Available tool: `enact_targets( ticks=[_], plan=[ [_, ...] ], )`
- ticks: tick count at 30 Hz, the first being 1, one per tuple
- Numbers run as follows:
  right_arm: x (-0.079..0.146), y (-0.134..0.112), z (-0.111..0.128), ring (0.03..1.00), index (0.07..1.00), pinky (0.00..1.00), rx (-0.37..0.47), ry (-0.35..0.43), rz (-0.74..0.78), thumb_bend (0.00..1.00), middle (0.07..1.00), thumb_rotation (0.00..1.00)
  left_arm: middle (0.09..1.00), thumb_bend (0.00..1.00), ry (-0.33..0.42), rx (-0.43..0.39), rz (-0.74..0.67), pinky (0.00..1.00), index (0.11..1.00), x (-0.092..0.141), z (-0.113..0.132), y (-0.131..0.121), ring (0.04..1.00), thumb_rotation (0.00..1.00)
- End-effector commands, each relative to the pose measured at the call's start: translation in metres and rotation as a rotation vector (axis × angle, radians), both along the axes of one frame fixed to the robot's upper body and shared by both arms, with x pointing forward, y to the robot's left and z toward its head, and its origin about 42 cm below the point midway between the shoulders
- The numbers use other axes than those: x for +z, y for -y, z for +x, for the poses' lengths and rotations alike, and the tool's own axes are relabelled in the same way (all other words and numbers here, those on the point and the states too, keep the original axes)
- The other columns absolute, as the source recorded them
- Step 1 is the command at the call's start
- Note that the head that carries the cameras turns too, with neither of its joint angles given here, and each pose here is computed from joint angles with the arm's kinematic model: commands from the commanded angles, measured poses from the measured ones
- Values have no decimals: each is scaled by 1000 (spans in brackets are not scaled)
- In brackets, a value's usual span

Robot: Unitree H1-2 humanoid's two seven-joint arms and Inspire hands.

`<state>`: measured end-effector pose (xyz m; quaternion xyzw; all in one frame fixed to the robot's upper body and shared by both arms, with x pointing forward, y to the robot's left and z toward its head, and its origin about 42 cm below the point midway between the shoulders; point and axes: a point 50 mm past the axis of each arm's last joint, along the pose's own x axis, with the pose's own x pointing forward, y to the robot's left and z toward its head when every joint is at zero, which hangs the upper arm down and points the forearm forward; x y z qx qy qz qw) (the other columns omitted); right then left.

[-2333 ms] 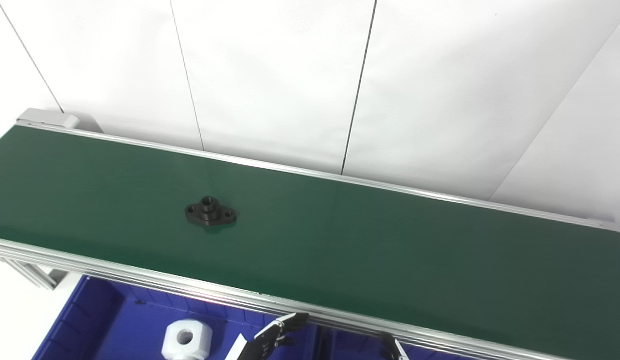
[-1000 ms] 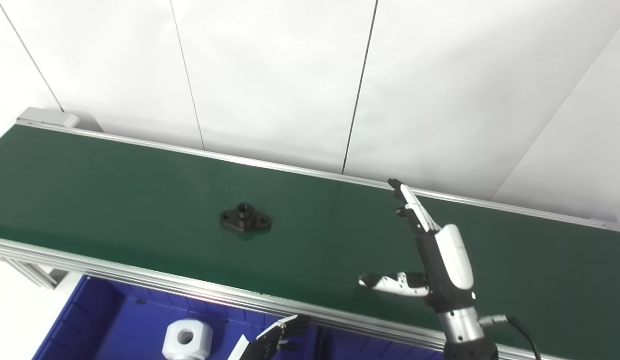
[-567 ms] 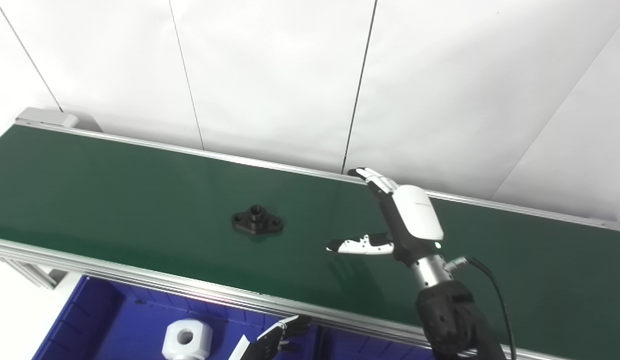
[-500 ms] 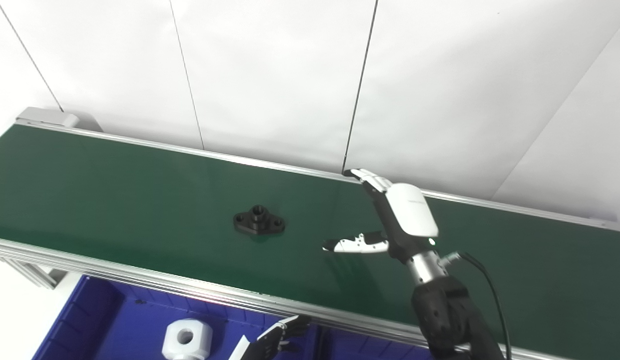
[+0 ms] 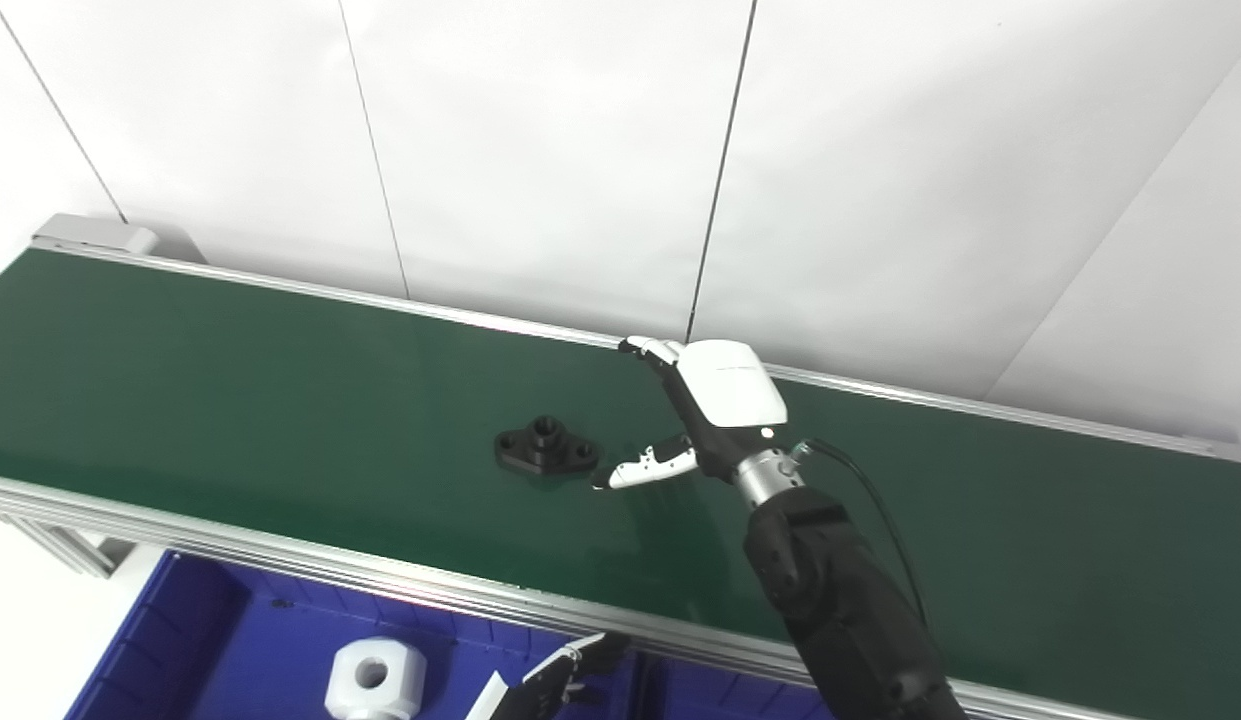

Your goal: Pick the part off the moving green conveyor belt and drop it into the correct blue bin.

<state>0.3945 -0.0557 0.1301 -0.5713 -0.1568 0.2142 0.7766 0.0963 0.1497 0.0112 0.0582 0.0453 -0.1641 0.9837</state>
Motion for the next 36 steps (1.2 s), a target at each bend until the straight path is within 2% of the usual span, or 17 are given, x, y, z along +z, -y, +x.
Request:
enact_targets(
  ticks=[1,8,14,18,20,22,25,26,28,30,34,35,36],
  plan=[
    [23,-17,13,756,850,608,-12,63,9,1000,816,532,859,739,61,-19,-1,744,838,7,3,2,850,751],
    [11,-28,19,760,851,597,-23,18,-37,1000,822,526,856,774,53,-8,1,740,832,9,2,5,851,754],
    [-2,-31,14,702,848,549,-37,-9,-60,1000,786,534,864,778,45,-21,5,769,840,12,1,5,862,771],
    [-13,-33,9,621,843,500,-41,-28,-62,1000,738,540,866,782,48,-27,8,767,842,13,0,4,861,771],
    [-19,-35,4,538,823,449,-38,-39,-56,1000,685,532,855,775,55,-20,6,757,835,14,-1,4,850,764],
    [-23,-37,0,497,815,418,-34,-50,-58,1000,661,538,851,775,51,-13,6,755,832,15,-2,4,848,757],
    [-28,-40,-5,400,798,317,-22,-78,-59,1000,568,556,851,770,52,-10,4,754,835,15,-3,3,849,755],
    [-29,-41,-7,350,786,267,-18,-86,-58,1000,506,560,854,778,51,-9,2,751,837,15,-4,3,849,756],
    [-32,-43,-10,320,767,241,-13,-89,-58,994,466,558,855,783,53,-7,1,749,837,15,-4,3,848,759],
    [-36,-44,-13,284,725,212,-9,-87,-61,970,413,549,853,786,58,-10,-1,744,836,15,-4,3,845,763],
    [-43,-45,-19,260,616,192,-9,-79,-80,784,367,501,860,784,54,-15,-3,752,842,15,-4,2,853,759],
    [-46,-45,-20,236,531,171,-9,-73,-91,713,338,471,859,785,55,-16,-3,752,842,15,-4,2,851,757],
    [-49,-44,-22,232,515,168,-8,-69,-100,701,333,467,859,784,55,-15,-2,751,842,15,-4,2,851,756]
  ],
)
